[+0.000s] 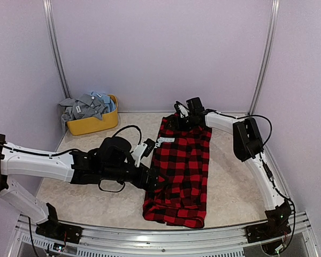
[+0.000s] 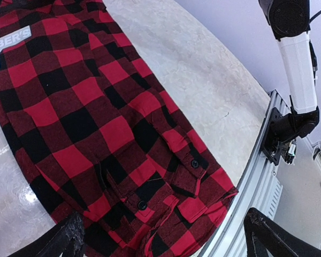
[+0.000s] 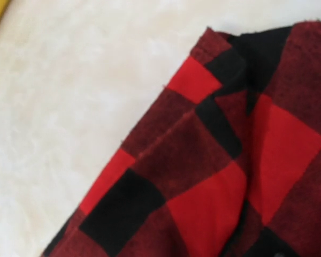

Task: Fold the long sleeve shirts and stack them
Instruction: Rotate the rectangle-folded shirt at the center of the board.

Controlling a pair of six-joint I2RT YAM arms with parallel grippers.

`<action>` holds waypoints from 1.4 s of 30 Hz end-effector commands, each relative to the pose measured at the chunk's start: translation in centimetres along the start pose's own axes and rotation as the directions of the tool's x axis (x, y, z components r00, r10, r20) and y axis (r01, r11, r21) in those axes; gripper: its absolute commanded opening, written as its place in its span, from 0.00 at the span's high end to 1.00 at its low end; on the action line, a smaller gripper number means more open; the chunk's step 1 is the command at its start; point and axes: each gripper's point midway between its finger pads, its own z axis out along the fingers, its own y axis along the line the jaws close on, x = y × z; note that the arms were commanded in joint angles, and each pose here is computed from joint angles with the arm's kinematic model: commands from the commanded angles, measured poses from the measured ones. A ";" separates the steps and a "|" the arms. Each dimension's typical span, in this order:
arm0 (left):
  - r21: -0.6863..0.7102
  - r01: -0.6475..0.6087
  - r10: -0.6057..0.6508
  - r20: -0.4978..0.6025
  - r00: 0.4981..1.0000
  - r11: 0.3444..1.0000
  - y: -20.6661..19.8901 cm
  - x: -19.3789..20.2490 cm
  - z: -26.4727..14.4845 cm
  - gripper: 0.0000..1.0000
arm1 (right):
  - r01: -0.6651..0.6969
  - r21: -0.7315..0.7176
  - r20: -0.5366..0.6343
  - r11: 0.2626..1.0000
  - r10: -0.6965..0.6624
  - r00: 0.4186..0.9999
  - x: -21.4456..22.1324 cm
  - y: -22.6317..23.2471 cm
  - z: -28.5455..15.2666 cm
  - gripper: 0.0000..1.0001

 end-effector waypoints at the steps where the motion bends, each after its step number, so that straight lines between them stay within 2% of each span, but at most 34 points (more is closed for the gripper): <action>1: -0.093 0.049 -0.049 0.001 0.999 0.994 2.2 0.8 -0.3 0.01 | 0.002 -0.104 0.011 0.995 -0.001 1.000 -0.2 1.5 1.4 0.11; 5: -0.113 0.059 -0.062 -0.025 0.998 0.992 2.9 1.8 0.2 0.01 | 0.053 -0.136 0.101 0.989 -0.039 0.994 -3.9 2.2 -0.2 0.07; 8: -0.125 0.065 -0.073 -0.057 0.996 0.990 3.4 2.9 1.0 0.01 | 0.083 -0.099 0.164 0.992 -0.066 0.984 -7.1 2.0 -3.2 0.03; 12: -0.112 0.072 -0.082 -0.086 0.993 0.991 3.4 3.6 1.8 0.01 | 0.110 -0.034 0.179 0.993 -0.102 0.979 -8.9 1.7 -7.0 0.01; 17: -0.076 0.072 -0.079 -0.095 0.992 0.995 2.9 3.7 2.5 0.01 | 0.109 0.010 0.108 0.994 -0.109 0.988 -5.6 2.8 -10.7 0.03; 24: -0.062 0.053 -0.058 -0.092 0.994 0.997 2.7 3.1 2.8 0.01 | 0.057 0.049 -0.037 0.997 -0.055 0.998 2.5 4.4 -13.2 0.04; 32: -0.167 0.078 -0.093 -0.082 0.992 0.983 5.1 3.2 2.5 0.01 | -0.013 0.048 -0.150 0.999 0.020 0.988 10.0 5.2 -13.2 0.06; 42: -0.207 0.096 -0.115 -0.083 0.990 0.974 6.1 3.5 1.8 0.01 | -0.025 0.112 -0.236 0.993 0.051 0.970 13.3 2.0 -9.8 0.07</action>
